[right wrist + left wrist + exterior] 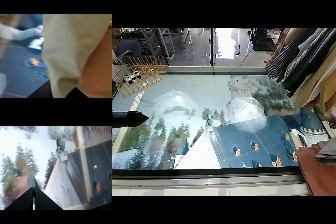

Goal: Fold the clothes and pants, and hang the long-sleeved shirts on hangers.

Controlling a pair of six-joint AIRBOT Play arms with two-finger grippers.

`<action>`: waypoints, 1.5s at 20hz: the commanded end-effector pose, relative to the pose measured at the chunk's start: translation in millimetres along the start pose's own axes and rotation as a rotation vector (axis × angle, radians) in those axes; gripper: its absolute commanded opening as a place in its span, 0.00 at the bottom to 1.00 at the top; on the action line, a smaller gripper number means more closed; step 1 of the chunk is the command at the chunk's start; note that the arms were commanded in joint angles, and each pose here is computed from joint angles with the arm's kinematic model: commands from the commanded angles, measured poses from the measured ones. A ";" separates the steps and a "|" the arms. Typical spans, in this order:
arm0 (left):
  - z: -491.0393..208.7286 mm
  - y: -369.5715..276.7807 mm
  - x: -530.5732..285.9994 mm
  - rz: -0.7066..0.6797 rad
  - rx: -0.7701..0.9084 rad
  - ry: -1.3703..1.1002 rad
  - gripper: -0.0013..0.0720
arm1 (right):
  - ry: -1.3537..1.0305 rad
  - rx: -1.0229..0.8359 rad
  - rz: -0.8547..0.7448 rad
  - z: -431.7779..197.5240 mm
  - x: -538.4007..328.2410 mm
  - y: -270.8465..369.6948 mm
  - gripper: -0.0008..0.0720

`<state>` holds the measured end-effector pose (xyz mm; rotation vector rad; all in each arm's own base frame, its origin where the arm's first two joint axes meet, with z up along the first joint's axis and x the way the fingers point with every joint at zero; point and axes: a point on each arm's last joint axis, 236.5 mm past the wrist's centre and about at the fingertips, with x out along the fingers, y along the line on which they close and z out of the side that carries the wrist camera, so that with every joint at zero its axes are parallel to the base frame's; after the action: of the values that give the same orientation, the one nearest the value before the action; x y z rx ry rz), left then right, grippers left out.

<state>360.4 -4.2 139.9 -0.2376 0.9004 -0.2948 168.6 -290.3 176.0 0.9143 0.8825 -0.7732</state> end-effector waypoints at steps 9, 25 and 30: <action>8.9 -6.7 -1.3 -0.037 -0.019 -0.038 0.03 | 0.333 0.263 -0.380 -165.7 66.4 -224.2 0.99; 57.3 39.1 -20.6 0.259 0.140 -0.238 0.03 | 0.221 -0.823 0.307 -174.0 155.2 182.2 0.04; 56.7 39.9 -20.2 0.260 0.139 -0.237 0.03 | 0.039 -0.883 0.362 -159.9 154.9 229.5 0.04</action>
<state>395.2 42.1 169.8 -0.0307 0.6959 -0.0976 357.8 -91.1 53.2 0.3651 1.0162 -0.0180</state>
